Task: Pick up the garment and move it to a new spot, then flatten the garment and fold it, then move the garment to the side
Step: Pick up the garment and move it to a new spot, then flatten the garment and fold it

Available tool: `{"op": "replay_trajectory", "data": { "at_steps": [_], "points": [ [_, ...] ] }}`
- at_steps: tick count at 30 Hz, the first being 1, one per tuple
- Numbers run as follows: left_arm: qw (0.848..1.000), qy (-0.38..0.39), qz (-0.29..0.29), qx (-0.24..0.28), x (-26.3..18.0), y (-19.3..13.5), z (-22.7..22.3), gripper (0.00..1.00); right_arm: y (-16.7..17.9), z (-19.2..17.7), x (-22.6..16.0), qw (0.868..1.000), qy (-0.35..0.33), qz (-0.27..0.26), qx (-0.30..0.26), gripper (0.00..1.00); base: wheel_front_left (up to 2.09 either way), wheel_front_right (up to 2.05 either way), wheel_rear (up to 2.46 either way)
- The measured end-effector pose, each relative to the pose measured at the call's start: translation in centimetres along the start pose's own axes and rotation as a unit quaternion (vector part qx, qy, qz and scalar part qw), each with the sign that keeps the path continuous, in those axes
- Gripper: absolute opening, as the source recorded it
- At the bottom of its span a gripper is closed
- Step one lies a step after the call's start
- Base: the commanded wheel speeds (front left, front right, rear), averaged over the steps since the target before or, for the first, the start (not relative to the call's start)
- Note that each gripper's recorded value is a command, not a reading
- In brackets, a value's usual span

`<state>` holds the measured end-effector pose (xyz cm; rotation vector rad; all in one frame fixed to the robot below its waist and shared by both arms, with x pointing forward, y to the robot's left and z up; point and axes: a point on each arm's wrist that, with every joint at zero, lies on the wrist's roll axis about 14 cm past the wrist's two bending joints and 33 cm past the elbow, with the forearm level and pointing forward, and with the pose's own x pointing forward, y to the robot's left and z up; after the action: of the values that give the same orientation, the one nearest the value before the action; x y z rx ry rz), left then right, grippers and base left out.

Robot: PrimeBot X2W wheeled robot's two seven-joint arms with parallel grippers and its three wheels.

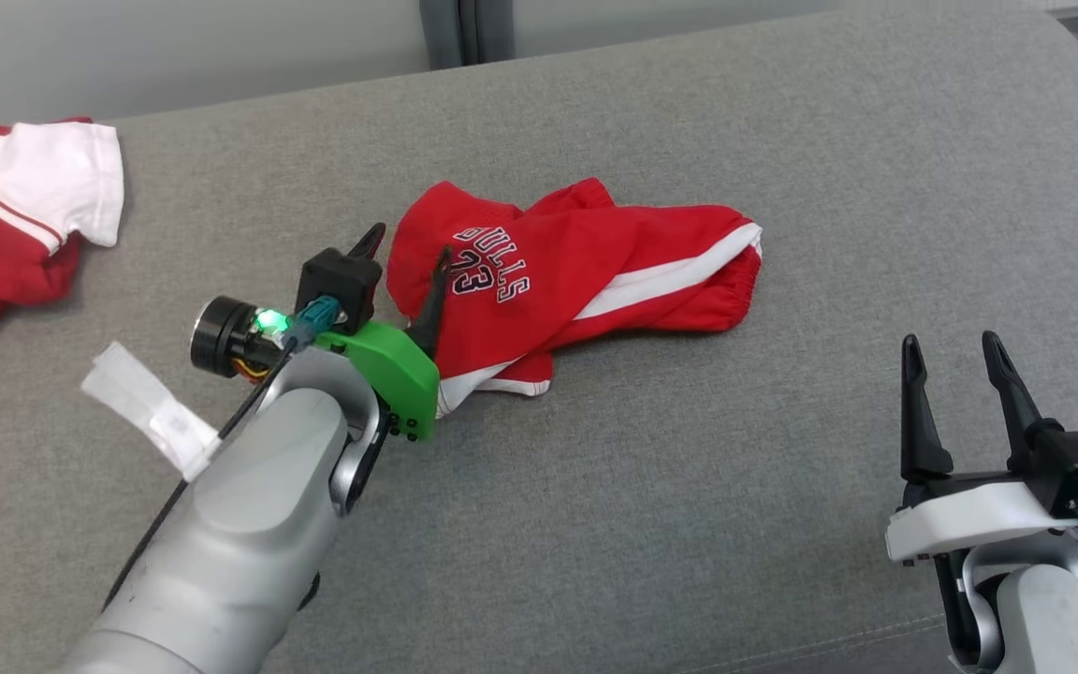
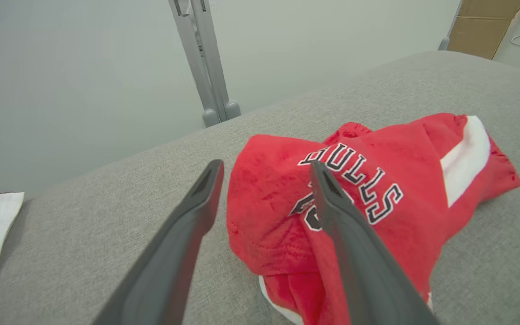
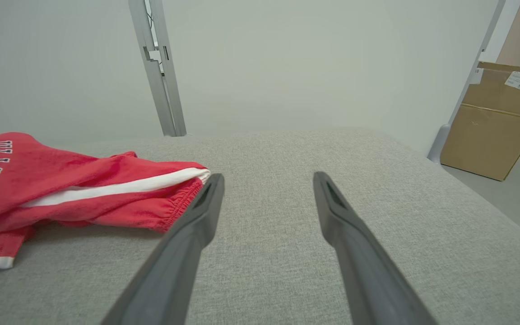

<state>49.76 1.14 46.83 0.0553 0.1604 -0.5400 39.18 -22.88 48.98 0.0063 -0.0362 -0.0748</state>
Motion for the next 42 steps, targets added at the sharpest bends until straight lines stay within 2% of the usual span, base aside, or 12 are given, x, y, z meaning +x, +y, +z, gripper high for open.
{"op": "replay_trajectory", "data": {
  "at_steps": [8,16,23,42],
  "points": [
    [0.992,-0.072,0.075,-0.069,-5.6,1.5,2.2,1.0,0.9,2.0,-0.7,0.999,-0.028,0.015,-0.011,1.0,0.0,0.0,0.0],
    [0.975,-0.101,0.16,-0.121,-12.5,2.5,0.6,1.0,2.5,2.8,-1.9,0.998,-0.039,0.041,-0.01,1.0,0.0,0.0,0.0],
    [0.963,-0.099,0.203,-0.146,-16.6,2.8,-1.4,1.0,3.2,2.8,-2.7,0.998,-0.039,0.049,0.011,1.0,0.0,0.0,0.0],
    [0.961,-0.094,0.21,-0.152,-18.5,2.3,-2.6,1.0,6.0,2.2,-3.3,0.995,-0.028,0.088,0.035,1.0,0.0,0.0,0.0]
  ]
}}
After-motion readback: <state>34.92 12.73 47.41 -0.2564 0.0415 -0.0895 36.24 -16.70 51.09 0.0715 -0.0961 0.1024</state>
